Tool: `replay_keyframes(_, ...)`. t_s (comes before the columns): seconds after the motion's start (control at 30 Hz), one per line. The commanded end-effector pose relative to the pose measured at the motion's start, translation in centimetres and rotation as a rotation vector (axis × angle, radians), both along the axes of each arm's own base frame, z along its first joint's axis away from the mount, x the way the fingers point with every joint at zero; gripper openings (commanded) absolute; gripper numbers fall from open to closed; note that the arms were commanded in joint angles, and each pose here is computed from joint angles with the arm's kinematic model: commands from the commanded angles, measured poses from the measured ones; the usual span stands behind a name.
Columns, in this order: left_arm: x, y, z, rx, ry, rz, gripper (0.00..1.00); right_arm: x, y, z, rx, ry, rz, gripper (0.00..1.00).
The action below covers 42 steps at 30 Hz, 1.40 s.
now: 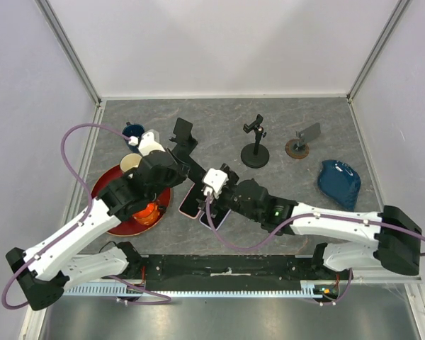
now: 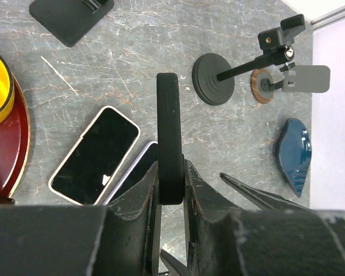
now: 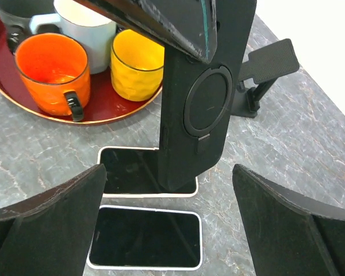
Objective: Remove the phone from the phone stand
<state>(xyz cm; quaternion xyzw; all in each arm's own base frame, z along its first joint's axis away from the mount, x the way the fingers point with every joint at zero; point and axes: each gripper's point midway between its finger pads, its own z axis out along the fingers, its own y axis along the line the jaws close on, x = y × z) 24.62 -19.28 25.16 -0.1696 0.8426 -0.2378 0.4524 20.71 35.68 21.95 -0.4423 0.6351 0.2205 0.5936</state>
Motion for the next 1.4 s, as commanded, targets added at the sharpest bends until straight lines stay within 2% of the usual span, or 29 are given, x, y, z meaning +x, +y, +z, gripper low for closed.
replay_keyframes(0.0, 0.2, -0.4, 2.7, -0.169, -0.044, 0.057, 0.02, 1.9, 0.5, 1.1, 0.041, -0.104, -0.135, 0.98)
replay_keyframes(0.27, -0.5, -1.8, 1.5, -0.201, 0.013, 0.002, 0.02, 3.2, 1.4, 0.9, 0.013, -0.244, -0.256, 0.94)
replay_keyframes(0.57, -0.8, -2.1, 1.9, -0.232, 0.000, -0.025, 0.02, 3.4, 2.0, -1.5, -0.080, -0.276, -0.307, 0.73)
replay_keyframes(0.63, -0.8, -2.2, 1.9, -0.230, 0.000, -0.031, 0.02, 3.2, 2.0, -1.4, -0.075, -0.275, -0.311, 0.58)
replay_keyframes(0.67, -0.8, -2.2, 2.0, -0.228, -0.003, -0.031, 0.02, 3.2, 1.9, -1.4, -0.073, -0.271, -0.315, 0.41)
replay_keyframes(0.7, -0.7, -2.2, 2.0, -0.227, -0.005, -0.032, 0.04, 3.0, 1.9, -1.3, -0.073, -0.270, -0.310, 0.32)
replay_keyframes(0.73, -0.7, -2.1, 2.1, -0.223, -0.012, -0.033, 0.07, 2.9, 1.8, -1.1, -0.067, -0.268, -0.316, 0.23)
replay_keyframes(0.77, -0.7, -2.0, 2.1, -0.216, -0.016, -0.031, 0.10, 2.9, 1.8, -0.9, -0.054, -0.256, -0.318, 0.07)
replay_keyframes(0.8, -0.6, -1.9, 2.1, -0.204, -0.026, -0.036, 0.18, 2.8, 1.7, -1.2, -0.059, -0.243, -0.318, 0.00)
replay_keyframes(0.87, -0.3, -1.4, 2.4, -0.185, -0.053, -0.020, 0.30, 2.6, 1.6, -0.7, -0.033, -0.217, -0.319, 0.00)
replay_keyframes(0.9, -0.3, -1.0, 2.8, -0.164, -0.078, -0.023, 0.46, 2.3, 1.4, -0.5, -0.005, -0.179, -0.321, 0.00)
replay_keyframes(0.97, 0.1, 0.0, 3.4, -0.125, -0.121, 0.003, 0.61, 2.1, 1.3, -0.4, 0.022, -0.135, -0.327, 0.00)
replay_keyframes(1.0, 0.0, 0.8, 4.0, -0.096, -0.157, 0.006, 0.72, 1.8, 0.9, -0.4, 0.039, -0.092, -0.335, 0.00)
replay_keyframes(1.1, 0.2, 3.6, 4.8, 0.013, -0.241, 0.057, 0.85, 1.8, -0.3, -0.9, 0.044, -0.009, -0.357, 0.00)
replay_keyframes(1.2, -0.3, 6.9, 6.0, 0.109, -0.340, 0.117, 0.92, 1.9, -1.6, -2.2, 0.077, 0.126, -0.383, 0.00)
replay_keyframes(1.27, -1.0, 8.9, 7.2, 0.136, -0.412, 0.144, 0.95, 1.7, -2.7, -2.5, 0.140, 0.218, -0.402, 0.00)
replay_keyframes(1.3, -1.1, 9.5, 7.1, 0.196, -0.447, 0.129, 0.96, 2.0, -4.0, -2.3, 0.161, 0.250, -0.424, 0.00)
replay_keyframes(1.37, -2.1, 10.8, 8.1, 0.204, -0.511, 0.123, 0.96, 1.6, -5.2, -3.5, 0.217, 0.367, -0.454, 0.00)
